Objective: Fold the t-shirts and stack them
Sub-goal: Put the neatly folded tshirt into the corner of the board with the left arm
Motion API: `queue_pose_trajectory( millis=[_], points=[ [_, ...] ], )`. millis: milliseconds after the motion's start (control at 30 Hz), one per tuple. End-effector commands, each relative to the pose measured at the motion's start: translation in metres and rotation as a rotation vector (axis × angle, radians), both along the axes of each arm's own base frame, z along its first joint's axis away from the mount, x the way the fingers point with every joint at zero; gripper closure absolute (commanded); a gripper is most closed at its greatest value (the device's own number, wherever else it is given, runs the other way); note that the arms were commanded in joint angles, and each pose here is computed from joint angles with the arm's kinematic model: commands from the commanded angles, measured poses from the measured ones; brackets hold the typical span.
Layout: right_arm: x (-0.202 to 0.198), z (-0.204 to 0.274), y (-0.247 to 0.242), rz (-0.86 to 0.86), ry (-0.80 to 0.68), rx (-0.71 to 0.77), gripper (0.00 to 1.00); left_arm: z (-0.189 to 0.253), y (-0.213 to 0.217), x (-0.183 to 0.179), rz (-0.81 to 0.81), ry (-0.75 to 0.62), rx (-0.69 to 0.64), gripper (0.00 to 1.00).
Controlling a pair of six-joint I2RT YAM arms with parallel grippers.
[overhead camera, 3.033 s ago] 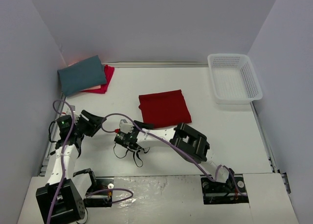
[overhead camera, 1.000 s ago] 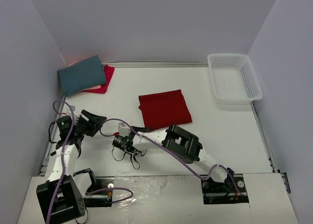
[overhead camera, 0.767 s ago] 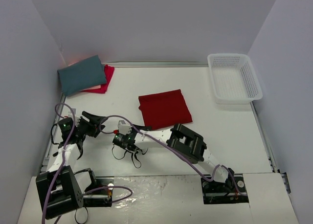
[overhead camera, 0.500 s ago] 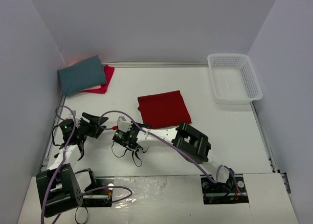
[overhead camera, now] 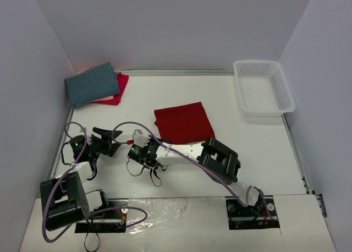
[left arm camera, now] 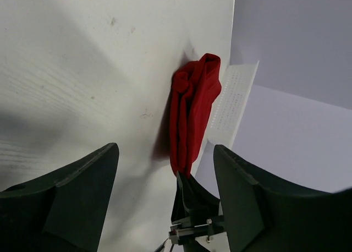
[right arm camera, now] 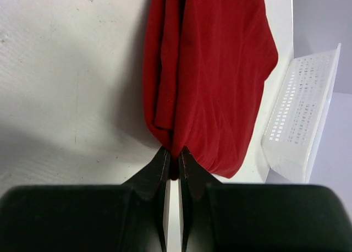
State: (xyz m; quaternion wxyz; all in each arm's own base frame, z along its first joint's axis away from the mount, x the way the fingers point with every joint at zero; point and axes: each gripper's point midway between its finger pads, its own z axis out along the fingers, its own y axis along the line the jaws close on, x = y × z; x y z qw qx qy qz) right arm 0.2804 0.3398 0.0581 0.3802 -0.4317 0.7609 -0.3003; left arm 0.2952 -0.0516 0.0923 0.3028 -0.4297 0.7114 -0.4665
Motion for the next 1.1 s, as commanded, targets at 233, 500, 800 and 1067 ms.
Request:
queue_pose_trajectory(
  millis=[233, 500, 800, 1067],
  points=[
    [0.0, 0.031, 0.001, -0.02, -0.011, 0.101, 1.0, -0.011, -0.019, 0.018, -0.055, -0.003, 0.05, 0.31],
    [-0.001, 0.031, 0.002, -0.02, -0.003, 0.111, 1.0, -0.036, -0.037, 0.03, -0.06, 0.022, 0.038, 0.3],
    [-0.002, 0.035, 0.004, -0.018, 0.018, 0.148, 1.0, -0.04, -0.063, 0.047, -0.089, -0.011, 0.022, 0.26],
    [0.001, 0.037, 0.005, -0.025, 0.016, 0.161, 1.0, -0.04, -0.084, 0.047, -0.125, -0.006, 0.043, 0.25]
  ],
)
